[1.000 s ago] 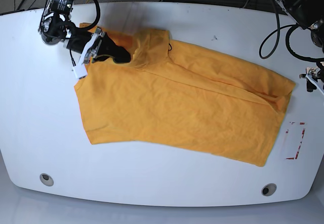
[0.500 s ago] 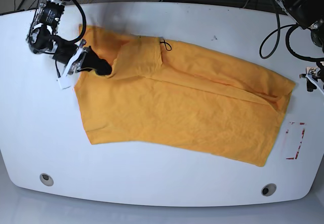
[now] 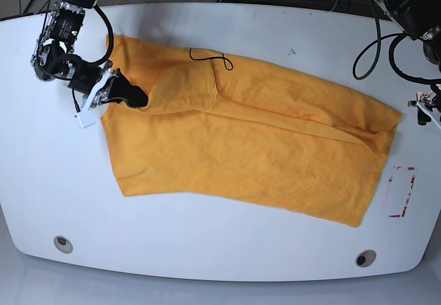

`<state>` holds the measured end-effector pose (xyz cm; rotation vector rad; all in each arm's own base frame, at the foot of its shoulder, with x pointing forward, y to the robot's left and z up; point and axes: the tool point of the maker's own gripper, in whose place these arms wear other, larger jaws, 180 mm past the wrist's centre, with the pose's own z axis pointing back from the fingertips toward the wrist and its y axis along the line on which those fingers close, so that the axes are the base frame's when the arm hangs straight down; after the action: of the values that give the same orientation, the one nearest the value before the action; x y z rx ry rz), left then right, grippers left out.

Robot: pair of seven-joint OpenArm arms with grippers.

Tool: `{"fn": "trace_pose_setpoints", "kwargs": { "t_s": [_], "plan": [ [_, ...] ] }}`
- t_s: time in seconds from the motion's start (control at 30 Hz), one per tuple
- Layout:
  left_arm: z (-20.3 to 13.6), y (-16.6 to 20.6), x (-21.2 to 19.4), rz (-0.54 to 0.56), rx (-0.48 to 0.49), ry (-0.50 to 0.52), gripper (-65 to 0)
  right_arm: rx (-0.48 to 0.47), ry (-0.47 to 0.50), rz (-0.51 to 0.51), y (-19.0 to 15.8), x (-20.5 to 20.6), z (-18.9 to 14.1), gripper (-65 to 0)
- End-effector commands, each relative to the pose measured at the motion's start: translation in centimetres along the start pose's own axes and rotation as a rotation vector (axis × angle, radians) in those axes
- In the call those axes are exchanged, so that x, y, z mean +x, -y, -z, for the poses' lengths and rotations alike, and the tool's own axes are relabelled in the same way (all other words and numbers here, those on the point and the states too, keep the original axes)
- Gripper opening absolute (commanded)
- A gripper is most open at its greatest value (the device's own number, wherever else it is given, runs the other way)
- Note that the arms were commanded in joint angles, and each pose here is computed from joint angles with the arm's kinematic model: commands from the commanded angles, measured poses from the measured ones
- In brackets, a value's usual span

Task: Layout the t-shirt on the table in an organized manner, then fold the t-shirt properly
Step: 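Open the right gripper and pull it back from the shirt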

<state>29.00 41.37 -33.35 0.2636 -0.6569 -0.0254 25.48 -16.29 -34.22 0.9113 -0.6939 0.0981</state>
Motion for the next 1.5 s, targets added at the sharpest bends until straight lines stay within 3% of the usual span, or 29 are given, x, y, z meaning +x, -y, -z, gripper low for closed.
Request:
{"fn": "trace_pose_setpoints", "kwargs": {
  "t_s": [0.0, 0.2, 0.3, 0.37, 0.63, 0.77, 1.2, 1.47],
  "plan": [
    [-0.7, -1.3, 1.6, 0.008, 0.029, 0.044, -29.0, -0.011, 0.026, -0.038, 0.0, 1.4, -0.5, -64.2],
    [-0.7, -1.3, 1.6, 0.008, 0.029, 0.044, -29.0, -0.069, -0.008, -0.042, 1.1, 0.9, -0.8, -64.0],
    [-0.7, -1.2, 1.6, 0.007, 0.028, 0.045, -29.0, -0.103, -0.034, -0.051, 1.7, 0.6, -1.1, -60.4],
    [-0.7, -1.2, 1.6, 0.007, 0.028, 0.045, -29.0, -0.136, -0.055, -0.066, 2.4, 0.6, -1.7, -54.2],
    [-0.8, -1.2, 1.9, 0.007, 0.028, 0.054, -29.0, -0.277, -0.097, -0.071, 4.5, -0.6, -5.2, -13.5],
    [-0.9, -1.3, 2.0, 0.003, 0.029, 0.060, -28.9, -0.337, -0.105, -0.116, 4.2, -0.8, -6.8, -2.5],
    [-1.0, -0.3, 3.1, -0.033, -0.029, 0.121, -28.7, -0.538, -0.210, -0.255, 2.5, -4.2, -8.4, -11.3],
    [-1.1, -0.4, 3.4, -0.037, -0.031, 0.132, -28.7, -0.665, -0.257, -0.300, 3.9, -6.2, -8.0, -11.7]
  ]
}}
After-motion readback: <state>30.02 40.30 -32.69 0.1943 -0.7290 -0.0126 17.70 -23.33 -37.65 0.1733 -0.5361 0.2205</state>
